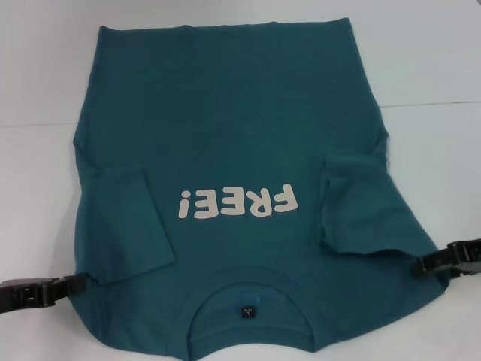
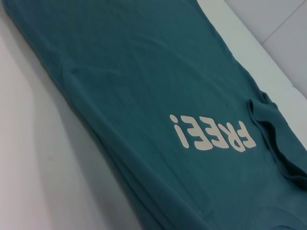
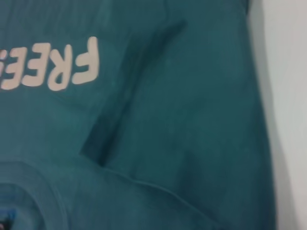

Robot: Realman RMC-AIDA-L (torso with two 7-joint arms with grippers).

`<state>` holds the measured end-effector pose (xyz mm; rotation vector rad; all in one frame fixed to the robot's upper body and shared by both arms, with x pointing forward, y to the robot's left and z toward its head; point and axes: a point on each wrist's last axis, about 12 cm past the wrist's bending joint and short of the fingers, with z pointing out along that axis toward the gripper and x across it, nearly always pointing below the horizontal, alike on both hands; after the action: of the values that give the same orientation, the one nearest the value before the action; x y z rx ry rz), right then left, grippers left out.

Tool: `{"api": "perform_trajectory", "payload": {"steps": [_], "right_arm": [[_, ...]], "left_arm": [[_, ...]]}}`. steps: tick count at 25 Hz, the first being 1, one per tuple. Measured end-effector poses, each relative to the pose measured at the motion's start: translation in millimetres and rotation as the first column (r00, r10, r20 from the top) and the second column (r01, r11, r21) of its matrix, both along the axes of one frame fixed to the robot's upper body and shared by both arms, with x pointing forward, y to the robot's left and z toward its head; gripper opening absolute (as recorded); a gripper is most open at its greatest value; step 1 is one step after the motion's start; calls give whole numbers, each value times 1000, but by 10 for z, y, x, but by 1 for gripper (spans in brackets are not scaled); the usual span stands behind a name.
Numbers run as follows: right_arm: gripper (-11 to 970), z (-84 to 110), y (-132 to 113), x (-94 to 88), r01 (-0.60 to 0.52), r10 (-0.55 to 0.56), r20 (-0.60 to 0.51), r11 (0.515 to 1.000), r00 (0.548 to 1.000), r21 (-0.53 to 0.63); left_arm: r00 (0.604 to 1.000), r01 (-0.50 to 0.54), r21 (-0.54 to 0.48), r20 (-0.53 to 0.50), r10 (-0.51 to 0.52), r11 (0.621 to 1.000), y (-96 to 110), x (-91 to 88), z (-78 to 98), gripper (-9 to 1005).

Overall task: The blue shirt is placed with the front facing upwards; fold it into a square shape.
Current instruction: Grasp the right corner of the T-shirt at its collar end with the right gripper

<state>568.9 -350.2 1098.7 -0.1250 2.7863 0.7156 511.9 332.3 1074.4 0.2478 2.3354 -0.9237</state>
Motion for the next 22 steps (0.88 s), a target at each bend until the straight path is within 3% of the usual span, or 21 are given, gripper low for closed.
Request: {"api": "perform_trajectory", "payload": {"steps": [9, 22], "right_arm": [[828, 8, 65, 9, -3, 2, 19, 997, 1000, 74], [743, 28, -55, 6, 17, -17, 0, 1000, 1000, 20]], "left_arm": [[1000, 4, -2, 2, -4, 1000, -4, 5, 10, 26], [1000, 6, -5, 1, -6, 1000, -10, 4, 8, 26]]}}
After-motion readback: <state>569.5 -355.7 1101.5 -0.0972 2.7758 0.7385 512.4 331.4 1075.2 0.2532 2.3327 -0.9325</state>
